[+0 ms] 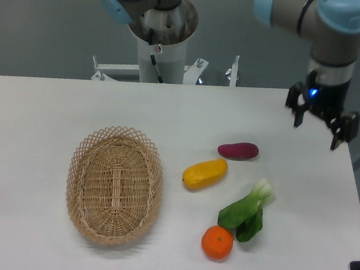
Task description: Place the green vegetable on the table
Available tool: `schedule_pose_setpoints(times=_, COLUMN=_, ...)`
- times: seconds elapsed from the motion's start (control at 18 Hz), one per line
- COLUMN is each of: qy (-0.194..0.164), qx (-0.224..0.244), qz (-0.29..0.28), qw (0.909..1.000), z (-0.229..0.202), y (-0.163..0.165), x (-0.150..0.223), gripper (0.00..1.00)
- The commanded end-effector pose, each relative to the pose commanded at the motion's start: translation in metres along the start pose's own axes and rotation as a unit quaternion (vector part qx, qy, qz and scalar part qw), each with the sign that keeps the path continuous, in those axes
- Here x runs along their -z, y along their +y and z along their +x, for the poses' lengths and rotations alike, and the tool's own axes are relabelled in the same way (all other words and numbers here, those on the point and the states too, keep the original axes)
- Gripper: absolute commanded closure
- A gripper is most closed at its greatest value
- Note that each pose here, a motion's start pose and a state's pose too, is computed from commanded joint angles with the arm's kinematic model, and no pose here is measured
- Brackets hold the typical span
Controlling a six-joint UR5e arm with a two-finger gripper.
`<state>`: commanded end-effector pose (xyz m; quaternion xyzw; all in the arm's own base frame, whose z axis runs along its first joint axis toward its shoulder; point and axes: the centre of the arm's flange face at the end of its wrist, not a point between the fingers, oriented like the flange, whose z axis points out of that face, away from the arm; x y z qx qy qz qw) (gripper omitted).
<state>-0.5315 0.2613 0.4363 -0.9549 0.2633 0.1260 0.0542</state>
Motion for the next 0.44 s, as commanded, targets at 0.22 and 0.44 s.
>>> schedule_pose_setpoints(times=0.22, qy=0.001, qx=-0.017, qz=0.013, qw=0.9998, z=0.007, y=0.027, x=0.009, gripper=0.0)
schedule_pose_setpoints(times=0.44, qy=0.004, qx=-0.015, qz=0.015, qw=0.9998, z=0.008, y=0.026, x=0.007, gripper=0.0)
